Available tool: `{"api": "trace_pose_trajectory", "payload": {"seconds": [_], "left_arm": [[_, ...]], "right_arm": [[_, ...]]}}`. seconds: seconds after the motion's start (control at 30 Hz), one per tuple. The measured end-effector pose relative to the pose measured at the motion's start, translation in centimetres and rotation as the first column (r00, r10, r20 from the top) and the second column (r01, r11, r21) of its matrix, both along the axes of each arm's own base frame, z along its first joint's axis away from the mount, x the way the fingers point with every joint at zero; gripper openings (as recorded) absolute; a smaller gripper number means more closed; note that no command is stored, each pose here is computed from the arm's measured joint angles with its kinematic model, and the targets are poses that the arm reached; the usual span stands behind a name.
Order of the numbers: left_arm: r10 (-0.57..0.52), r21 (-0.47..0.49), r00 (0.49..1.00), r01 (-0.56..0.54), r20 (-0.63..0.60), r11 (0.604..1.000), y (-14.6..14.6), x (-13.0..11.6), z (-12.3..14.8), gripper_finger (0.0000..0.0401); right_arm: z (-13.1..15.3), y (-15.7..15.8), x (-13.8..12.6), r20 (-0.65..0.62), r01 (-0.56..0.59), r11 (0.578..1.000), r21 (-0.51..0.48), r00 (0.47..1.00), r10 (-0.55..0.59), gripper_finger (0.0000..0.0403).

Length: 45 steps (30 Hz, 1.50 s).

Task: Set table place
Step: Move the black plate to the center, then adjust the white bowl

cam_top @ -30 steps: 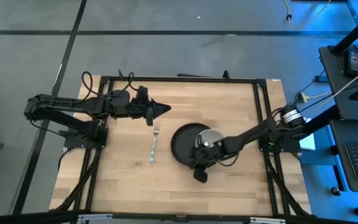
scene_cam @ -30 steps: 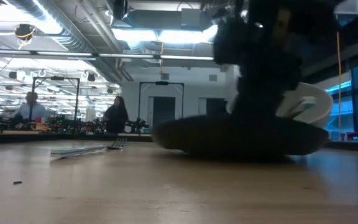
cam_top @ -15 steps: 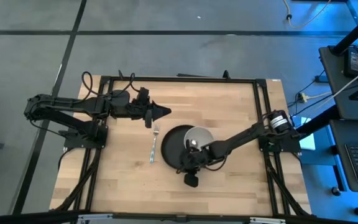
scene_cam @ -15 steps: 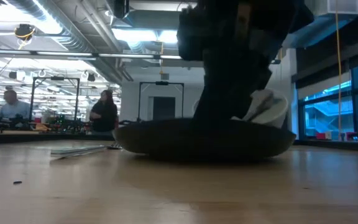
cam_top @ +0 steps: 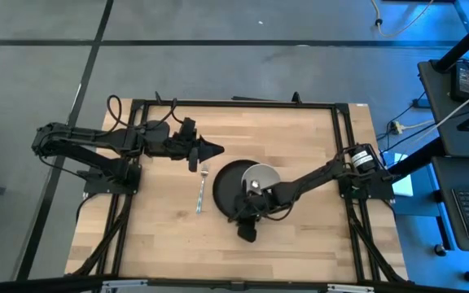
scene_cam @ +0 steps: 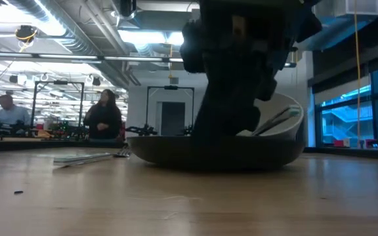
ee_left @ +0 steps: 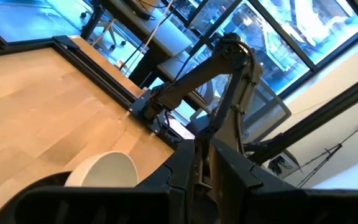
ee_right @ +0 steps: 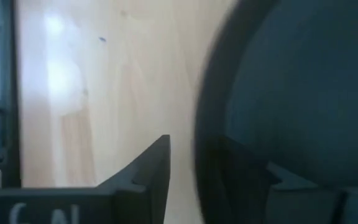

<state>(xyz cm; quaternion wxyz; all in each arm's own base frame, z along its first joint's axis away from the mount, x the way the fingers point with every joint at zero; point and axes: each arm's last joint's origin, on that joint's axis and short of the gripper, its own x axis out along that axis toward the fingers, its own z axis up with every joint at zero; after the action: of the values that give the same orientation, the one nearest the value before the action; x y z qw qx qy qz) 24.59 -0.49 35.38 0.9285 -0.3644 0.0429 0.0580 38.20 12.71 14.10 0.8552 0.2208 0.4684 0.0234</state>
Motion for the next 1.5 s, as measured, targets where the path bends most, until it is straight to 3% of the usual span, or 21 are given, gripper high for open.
{"api": "trace_pose_trajectory", "payload": {"seconds": [0.4,0.57,0.67,0.77,0.93,1.07,1.23,1.5], "left_arm": [[0.0,-0.001,1.0,0.0,0.0,1.0,0.0,0.0,0.0,0.0043],[0.001,-0.001,1.0,-0.001,0.0,1.0,0.0,0.0,0.0,0.0043],[-0.001,-0.001,1.0,0.001,0.0,1.0,0.0,0.0,0.0,0.0043],[-0.003,-0.001,1.0,0.003,0.0,1.0,-0.1,0.0,0.0,0.0043],[-0.012,-0.001,1.0,0.012,0.0,1.0,-0.3,0.0,0.0,0.0043],[-0.022,0.0,1.0,0.022,0.001,1.0,-0.6,0.0,0.0,0.0043],[-0.042,0.0,0.999,0.042,0.001,0.999,-1.1,0.0,0.0,0.0043],[-0.066,0.0,0.998,0.066,0.001,0.998,-1.6,-0.1,0.0,0.0043]], "right_arm": [[4.3,0.7,2.3,0.103,-0.076,0.996,-0.045,0.991,0.08,0.0137],[7.3,0.7,2.6,0.03,-0.11,0.981,-0.161,0.993,0.116,0.0137],[9.4,0.3,2.4,-0.047,-0.085,0.966,-0.243,0.996,0.076,0.0131],[11.6,-0.2,1.8,-0.127,-0.076,0.936,-0.345,0.991,0.033,0.0123],[14.4,-2.2,0.0,-0.27,-0.079,0.826,-0.557,0.959,-0.09,0.0109],[14.7,-4.2,-0.5,-0.389,-0.116,0.861,-0.495,0.916,-0.101,0.0106],[14.7,-7.0,-0.7,-0.45,-0.134,0.83,-0.541,0.88,-0.151,0.0106],[15.0,-11.4,-0.7,-0.499,-0.112,0.903,-0.415,0.858,-0.123,0.0107]]}}
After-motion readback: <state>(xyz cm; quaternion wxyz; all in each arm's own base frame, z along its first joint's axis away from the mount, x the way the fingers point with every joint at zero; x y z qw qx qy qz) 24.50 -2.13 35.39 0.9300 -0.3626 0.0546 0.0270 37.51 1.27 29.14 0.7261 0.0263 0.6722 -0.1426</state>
